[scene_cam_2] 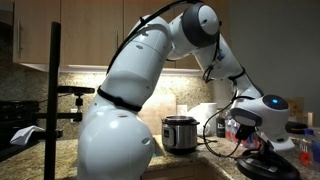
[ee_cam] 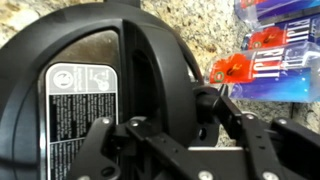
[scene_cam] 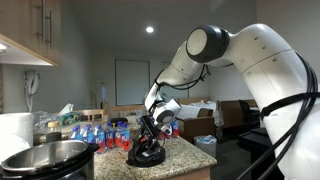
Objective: Put the black lid on the rice cooker on the left
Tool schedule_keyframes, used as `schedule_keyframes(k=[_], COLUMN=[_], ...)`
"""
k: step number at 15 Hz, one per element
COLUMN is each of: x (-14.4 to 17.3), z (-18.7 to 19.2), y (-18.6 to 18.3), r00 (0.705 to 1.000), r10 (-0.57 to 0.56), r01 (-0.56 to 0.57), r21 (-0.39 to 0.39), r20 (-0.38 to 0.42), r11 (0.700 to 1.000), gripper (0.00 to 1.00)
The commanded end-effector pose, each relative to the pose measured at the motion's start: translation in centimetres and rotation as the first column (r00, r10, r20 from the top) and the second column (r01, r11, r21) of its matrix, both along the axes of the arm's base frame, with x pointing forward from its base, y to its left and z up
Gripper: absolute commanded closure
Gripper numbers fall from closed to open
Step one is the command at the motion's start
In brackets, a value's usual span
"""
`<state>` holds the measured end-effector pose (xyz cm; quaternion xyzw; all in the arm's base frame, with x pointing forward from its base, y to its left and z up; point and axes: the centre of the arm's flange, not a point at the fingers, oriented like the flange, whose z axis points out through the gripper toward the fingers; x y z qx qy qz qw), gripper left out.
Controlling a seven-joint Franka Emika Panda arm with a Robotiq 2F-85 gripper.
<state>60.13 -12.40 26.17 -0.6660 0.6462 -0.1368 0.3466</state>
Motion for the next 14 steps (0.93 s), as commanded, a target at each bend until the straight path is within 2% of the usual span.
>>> schedule_keyframes(k=[1, 2, 4, 7, 12, 14], x=[-1.8, -2.4, -3.1, -4.0, -5.7, -8.1], z=[0.1, 0.2, 0.1, -0.3, 1.7, 3.1], y=[-0.5, -0.4, 0.0, 0.4, -0.1, -0.3], r00=[0.990, 0.986, 0.978, 0.977, 0.980, 0.974], r10=[-0.068, -0.073, -0.067, -0.030, 0.104, 0.166], r01=[0.072, 0.079, 0.084, 0.058, -0.068, -0.117], r21=[-0.022, -0.036, -0.078, -0.127, -0.209, -0.287], r20=[0.120, 0.152, 0.196, 0.212, 0.167, 0.153], r11=[0.997, 0.996, 0.993, 0.990, 0.975, 0.951], gripper=[0.77, 0.84, 0.92, 0.97, 0.92, 0.92])
